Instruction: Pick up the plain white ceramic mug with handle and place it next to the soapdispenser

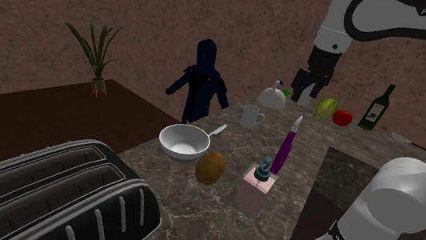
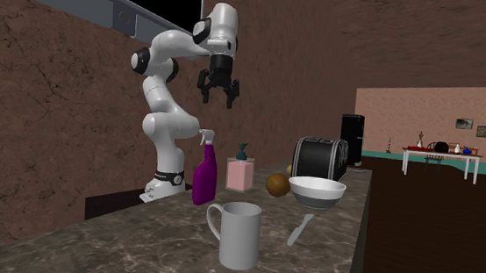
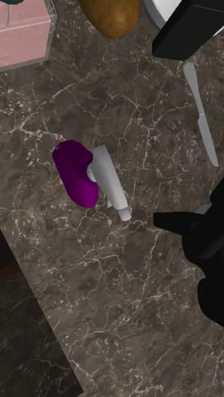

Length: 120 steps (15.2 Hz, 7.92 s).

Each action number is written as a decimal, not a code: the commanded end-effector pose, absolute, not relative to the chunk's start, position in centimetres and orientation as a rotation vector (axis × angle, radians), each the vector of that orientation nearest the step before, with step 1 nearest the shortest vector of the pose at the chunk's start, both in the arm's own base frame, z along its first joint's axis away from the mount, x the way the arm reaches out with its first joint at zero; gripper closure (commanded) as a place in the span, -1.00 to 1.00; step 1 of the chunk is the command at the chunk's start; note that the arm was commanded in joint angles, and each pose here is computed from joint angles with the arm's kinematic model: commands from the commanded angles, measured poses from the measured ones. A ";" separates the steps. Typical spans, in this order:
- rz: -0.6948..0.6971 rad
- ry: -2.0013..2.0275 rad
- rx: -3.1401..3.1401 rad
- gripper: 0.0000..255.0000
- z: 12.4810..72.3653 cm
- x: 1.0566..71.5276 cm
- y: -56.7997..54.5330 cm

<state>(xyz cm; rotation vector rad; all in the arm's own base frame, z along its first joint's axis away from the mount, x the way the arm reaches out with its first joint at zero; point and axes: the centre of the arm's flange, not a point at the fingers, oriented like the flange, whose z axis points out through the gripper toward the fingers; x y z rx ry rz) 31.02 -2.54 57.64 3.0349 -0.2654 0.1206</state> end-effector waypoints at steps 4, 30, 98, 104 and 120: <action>0.123 -0.274 3.039 -1.00 55.7 34.1 -4.2; 0.143 -0.347 3.076 -1.00 38.5 60.3 -18.3; 0.144 -0.350 3.077 1.00 55.4 61.7 -19.1; 0.144 -0.350 3.077 1.00 58.6 61.7 -19.1; 0.144 -0.350 3.077 1.00 59.9 49.7 -6.8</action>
